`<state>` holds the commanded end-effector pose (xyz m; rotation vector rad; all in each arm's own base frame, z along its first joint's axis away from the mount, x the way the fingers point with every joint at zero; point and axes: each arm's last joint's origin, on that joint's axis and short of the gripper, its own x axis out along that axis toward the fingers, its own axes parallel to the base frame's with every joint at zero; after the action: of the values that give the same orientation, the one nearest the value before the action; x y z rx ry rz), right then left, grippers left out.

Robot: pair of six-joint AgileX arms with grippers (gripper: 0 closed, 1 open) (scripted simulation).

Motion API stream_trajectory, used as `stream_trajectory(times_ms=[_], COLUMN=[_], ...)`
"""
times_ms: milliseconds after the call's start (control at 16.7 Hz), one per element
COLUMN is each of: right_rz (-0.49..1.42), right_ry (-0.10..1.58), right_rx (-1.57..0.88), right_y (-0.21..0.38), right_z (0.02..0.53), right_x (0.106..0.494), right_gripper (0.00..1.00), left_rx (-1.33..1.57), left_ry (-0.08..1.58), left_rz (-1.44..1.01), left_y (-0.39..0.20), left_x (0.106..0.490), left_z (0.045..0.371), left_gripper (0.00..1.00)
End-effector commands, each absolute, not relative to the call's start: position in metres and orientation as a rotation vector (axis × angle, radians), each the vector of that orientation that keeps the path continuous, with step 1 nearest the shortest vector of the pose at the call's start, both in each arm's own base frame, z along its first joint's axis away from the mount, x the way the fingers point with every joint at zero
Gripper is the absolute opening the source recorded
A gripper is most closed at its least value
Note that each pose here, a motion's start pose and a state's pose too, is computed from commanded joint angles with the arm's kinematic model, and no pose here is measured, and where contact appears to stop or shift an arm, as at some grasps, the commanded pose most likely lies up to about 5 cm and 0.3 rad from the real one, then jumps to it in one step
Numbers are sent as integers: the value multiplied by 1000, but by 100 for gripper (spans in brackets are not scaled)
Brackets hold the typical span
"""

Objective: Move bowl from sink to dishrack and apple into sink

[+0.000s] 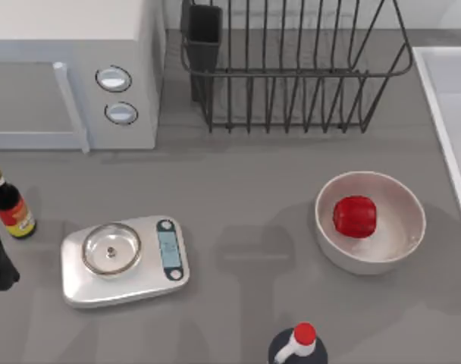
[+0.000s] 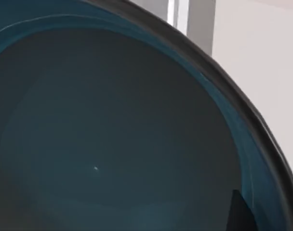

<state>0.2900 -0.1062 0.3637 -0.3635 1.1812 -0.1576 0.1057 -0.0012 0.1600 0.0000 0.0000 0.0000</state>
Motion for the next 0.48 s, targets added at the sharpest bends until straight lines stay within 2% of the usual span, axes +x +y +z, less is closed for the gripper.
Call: stream_trajectory(times_ms=[240,480], right_rz=[-162,-103], right_ry=[878,529], right_rx=[-475,-429], right_y=[-4,124], right_z=[361,364], right_x=[348,360], right_gripper=[0,0], left_rx=[0,0], left_ry=[0,0], left_rz=[0,0], left_y=[-1,-1], left_x=[106,106], left_z=[160,160], left_gripper=[100,100])
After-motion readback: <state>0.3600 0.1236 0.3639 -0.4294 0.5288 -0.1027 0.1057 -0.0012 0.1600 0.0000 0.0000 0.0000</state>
